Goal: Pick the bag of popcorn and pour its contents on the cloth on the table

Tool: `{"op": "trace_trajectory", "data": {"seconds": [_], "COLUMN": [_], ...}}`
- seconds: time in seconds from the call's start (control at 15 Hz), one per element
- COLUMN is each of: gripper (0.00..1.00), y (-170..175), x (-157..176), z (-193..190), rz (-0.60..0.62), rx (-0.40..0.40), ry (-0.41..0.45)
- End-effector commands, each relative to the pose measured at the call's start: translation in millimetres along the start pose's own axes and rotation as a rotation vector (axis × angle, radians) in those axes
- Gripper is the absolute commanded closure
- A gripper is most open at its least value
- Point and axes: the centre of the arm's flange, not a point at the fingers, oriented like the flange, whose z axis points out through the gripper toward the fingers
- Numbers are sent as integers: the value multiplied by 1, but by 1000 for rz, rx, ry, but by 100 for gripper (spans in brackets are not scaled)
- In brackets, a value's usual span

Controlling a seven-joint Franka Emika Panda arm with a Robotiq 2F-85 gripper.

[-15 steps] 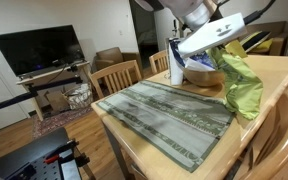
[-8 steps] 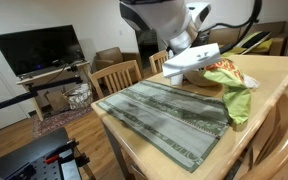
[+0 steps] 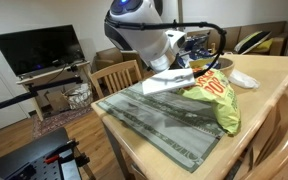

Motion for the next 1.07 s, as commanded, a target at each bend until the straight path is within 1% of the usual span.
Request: {"op": "trace_trajectory", "data": {"seconds": [0.0,0.2,0.4,0.67,0.73,0.8,0.87,1.0], "gripper": [100,100,100,100,94,73,68,52], "y": [-9,-28,-40,-49,-50,-51,-51,-49], "x": [23,35,45,46,45,43,42,41], "z": [-26,-28,-29,-27,-26,-26,-26,-27], "rz": [-64,-128,-176,-216,-229,-240,-253,-254], "rx": [26,25,26,36,37,35,33,36], "ry": [-3,5,10,0,-10,-14,-9,-10]}}
